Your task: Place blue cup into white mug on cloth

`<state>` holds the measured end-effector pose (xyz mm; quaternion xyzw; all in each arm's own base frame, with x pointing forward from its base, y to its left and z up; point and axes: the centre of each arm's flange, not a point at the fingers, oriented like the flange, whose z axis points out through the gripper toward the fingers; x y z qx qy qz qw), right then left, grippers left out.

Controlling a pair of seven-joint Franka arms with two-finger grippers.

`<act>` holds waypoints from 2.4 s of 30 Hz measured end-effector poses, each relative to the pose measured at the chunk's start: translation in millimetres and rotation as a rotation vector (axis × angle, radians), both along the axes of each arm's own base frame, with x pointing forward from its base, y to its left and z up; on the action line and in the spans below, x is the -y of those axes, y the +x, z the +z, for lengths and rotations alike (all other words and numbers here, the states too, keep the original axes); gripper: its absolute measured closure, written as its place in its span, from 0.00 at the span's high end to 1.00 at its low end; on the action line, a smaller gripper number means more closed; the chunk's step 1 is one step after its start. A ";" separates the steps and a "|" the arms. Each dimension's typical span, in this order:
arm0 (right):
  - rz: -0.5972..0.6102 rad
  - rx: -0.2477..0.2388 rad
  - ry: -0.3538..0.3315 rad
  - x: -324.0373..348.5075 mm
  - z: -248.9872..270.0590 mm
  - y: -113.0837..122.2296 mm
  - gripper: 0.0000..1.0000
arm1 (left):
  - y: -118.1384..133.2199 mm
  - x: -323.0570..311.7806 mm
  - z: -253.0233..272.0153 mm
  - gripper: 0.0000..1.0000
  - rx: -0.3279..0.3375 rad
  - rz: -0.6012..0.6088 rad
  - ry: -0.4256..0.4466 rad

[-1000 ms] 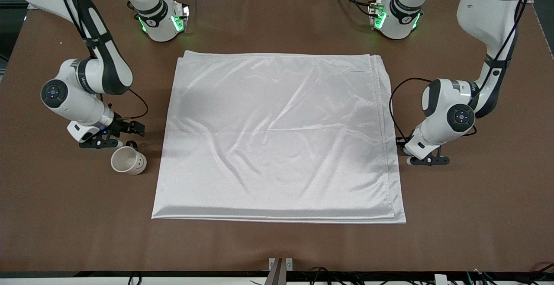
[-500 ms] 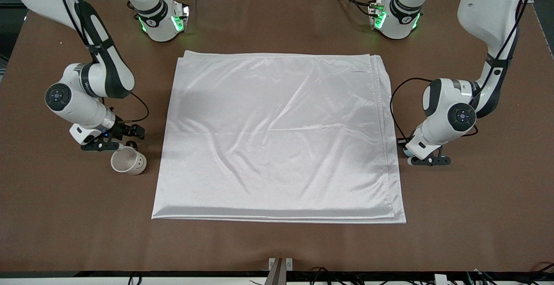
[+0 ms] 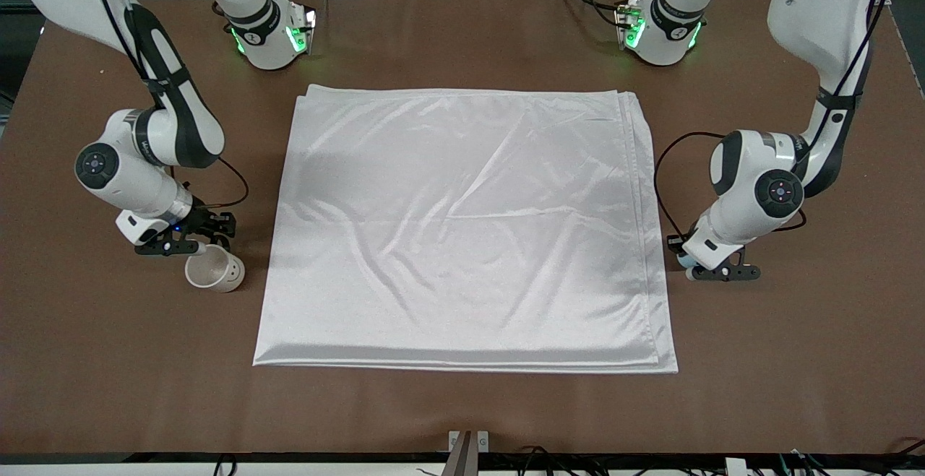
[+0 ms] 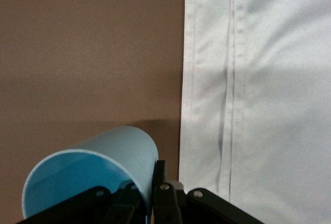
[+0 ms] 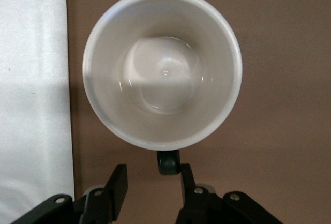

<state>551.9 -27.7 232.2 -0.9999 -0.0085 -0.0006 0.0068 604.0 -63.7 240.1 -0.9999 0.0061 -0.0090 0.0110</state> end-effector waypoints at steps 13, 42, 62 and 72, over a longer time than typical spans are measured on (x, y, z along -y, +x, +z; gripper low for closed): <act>0.000 0.002 0.000 0.1 0.1 1.8 0.18 | 5.7 0.9 57.7 0.04 0.084 -0.001 -0.003; 0.045 -0.060 0.005 -32.2 93.8 48.7 0.18 | -26.6 8.4 186.2 0.04 0.082 -0.012 0.020; 0.079 0.042 0.078 -238.1 137.8 33.8 0.18 | -37.2 16.0 202.7 0.04 0.063 -0.025 0.026; 0.071 0.045 0.101 -351.8 132.3 -1.4 0.18 | -37.2 15.9 202.6 0.04 0.063 -0.025 0.026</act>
